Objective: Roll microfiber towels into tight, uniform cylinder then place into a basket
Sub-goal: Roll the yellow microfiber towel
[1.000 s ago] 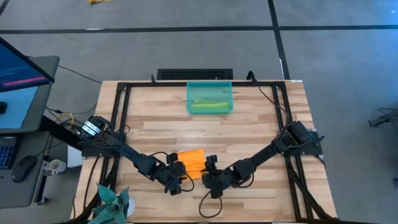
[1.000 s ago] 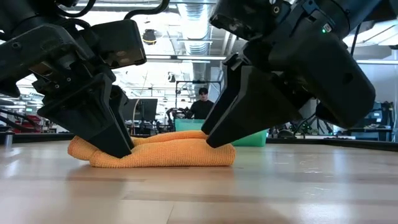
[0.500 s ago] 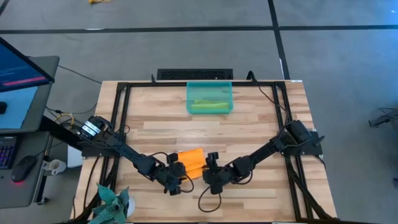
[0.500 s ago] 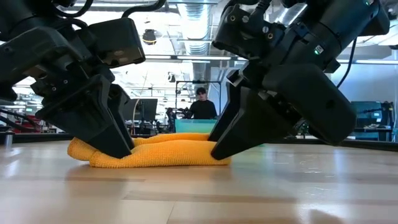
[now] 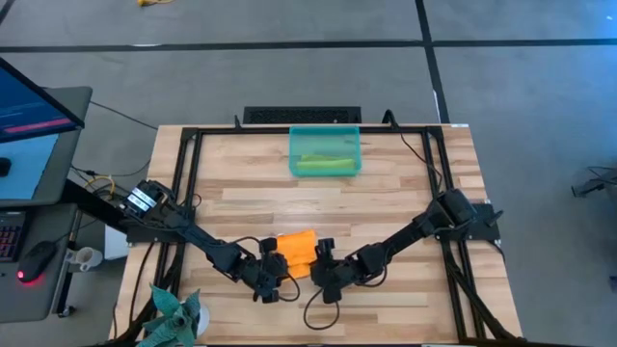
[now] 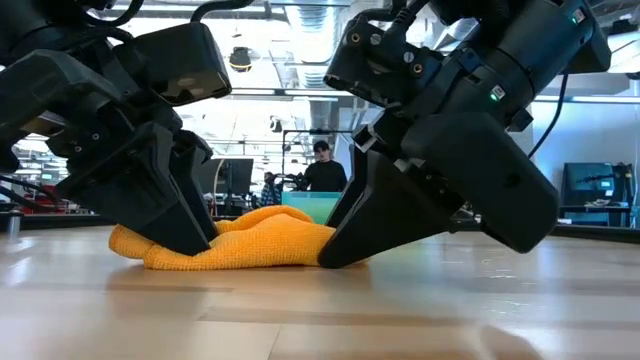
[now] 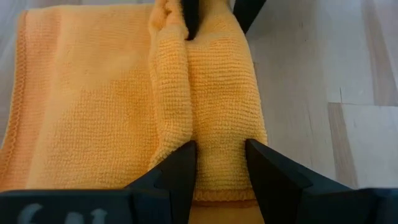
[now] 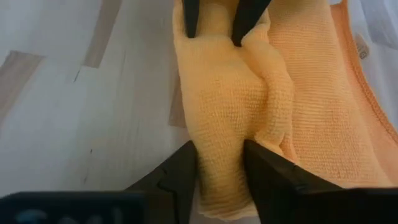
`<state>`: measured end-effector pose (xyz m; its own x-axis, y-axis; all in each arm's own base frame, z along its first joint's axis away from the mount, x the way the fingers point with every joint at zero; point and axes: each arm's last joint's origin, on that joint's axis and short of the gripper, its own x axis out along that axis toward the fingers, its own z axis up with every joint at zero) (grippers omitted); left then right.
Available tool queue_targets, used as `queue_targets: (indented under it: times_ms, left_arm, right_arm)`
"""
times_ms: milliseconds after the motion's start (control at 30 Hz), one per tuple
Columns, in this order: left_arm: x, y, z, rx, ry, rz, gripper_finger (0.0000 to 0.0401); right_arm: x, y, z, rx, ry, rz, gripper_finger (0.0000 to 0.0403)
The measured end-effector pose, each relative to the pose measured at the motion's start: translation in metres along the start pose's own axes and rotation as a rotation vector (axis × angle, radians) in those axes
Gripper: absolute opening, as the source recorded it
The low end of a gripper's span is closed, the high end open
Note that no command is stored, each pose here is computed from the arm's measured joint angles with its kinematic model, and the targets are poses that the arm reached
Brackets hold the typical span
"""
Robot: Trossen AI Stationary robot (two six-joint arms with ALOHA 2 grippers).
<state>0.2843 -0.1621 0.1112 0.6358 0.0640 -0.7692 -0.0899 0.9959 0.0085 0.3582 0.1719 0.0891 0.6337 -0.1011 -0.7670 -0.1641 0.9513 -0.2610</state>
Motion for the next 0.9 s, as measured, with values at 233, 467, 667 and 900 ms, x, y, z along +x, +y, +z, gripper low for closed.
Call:
queue_targets:
  times_ms: [233,467,667,900]
  left_arm:
    - [-0.003,-0.005,0.001,0.048,-0.005,0.025,0.0137]
    - [-0.024,-0.023,0.017,0.187,0.035,0.198,0.0137]
    - [-0.054,-0.049,0.028,0.292,-0.067,0.339,0.0137]
    - [-0.073,-0.078,0.016,0.506,-0.236,0.451,0.0137]
  right_arm:
    - [-0.003,-0.001,0.0,0.016,0.005,0.015,0.0051]
    - [-0.001,-0.007,0.003,0.096,0.016,0.04,0.0026]
    - [0.0,-0.012,0.007,0.171,0.019,0.084,0.0042]
    - [0.001,-0.013,0.007,0.174,0.02,0.081,0.0019]
